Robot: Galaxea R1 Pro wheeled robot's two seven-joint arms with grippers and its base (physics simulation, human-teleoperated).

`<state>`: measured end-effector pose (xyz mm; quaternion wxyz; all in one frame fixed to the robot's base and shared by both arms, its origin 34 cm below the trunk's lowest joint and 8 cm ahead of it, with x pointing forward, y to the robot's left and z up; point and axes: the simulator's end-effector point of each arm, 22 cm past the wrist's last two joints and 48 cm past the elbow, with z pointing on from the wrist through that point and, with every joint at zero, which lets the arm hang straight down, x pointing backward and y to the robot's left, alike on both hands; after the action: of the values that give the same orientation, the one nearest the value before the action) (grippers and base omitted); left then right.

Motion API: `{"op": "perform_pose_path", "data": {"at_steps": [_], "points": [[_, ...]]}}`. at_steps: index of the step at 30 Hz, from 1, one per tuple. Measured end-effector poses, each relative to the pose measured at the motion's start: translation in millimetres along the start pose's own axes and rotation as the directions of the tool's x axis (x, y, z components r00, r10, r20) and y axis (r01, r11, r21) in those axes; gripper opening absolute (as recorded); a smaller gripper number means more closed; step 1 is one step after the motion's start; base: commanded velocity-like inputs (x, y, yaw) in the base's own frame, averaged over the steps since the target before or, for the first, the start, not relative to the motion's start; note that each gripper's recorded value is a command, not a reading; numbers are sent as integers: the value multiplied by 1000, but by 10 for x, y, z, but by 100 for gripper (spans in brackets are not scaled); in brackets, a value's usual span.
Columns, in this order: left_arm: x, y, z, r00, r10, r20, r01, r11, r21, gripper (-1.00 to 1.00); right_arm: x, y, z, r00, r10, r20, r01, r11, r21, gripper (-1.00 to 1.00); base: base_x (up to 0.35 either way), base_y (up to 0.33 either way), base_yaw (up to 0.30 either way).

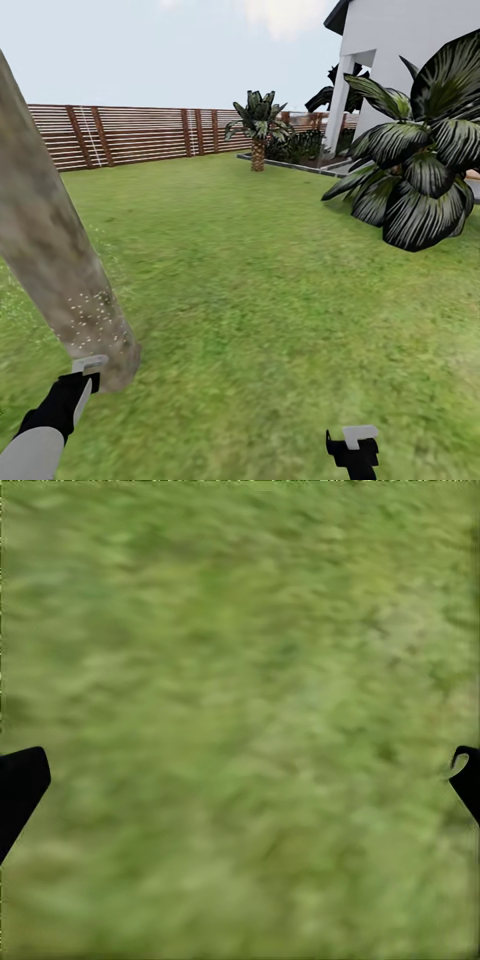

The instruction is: In the garden, pick up the pesticide atomizer on the floor and spray pesticide onto both trees until each tree trunk is fully covered.

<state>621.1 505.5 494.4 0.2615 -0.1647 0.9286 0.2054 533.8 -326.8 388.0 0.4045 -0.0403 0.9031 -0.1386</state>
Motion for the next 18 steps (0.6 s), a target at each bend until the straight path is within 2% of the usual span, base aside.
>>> {"op": "perform_pose_path", "data": {"at_steps": [3, 6, 10, 14, 18], "points": [[-45, 6, -5, 1000, -6, 0, 6, 1000, 4, -100, -1, 1, 0, 1000, -1, 0, 1, 1000, 0, 100, 0, -3, 235], [-352, -43, -79, 999, -23, 44, 23, 1000, 11, -100, -1, 1, 0, 1000, -1, 0, 1, 1000, 0, 100, 0, 0, 271], [-375, -82, -107, 999, -17, 31, 16, 1000, 16, -100, -2, 7, -1, 1000, 0, 0, 0, 1000, -1, 100, -8, 0, 275], [-459, -115, -131, 999, 1, 45, -2, 1000, 18, -100, -2, 10, -1, 1000, 0, 0, 0, 1000, -1, 100, -169, 0, 276], [-789, -108, -246, 996, -20, 82, 19, 1000, 19, -100, -1, 5, -1, 1000, 0, 0, 0, 1000, -1, 100, -16, 0, 276]]}}
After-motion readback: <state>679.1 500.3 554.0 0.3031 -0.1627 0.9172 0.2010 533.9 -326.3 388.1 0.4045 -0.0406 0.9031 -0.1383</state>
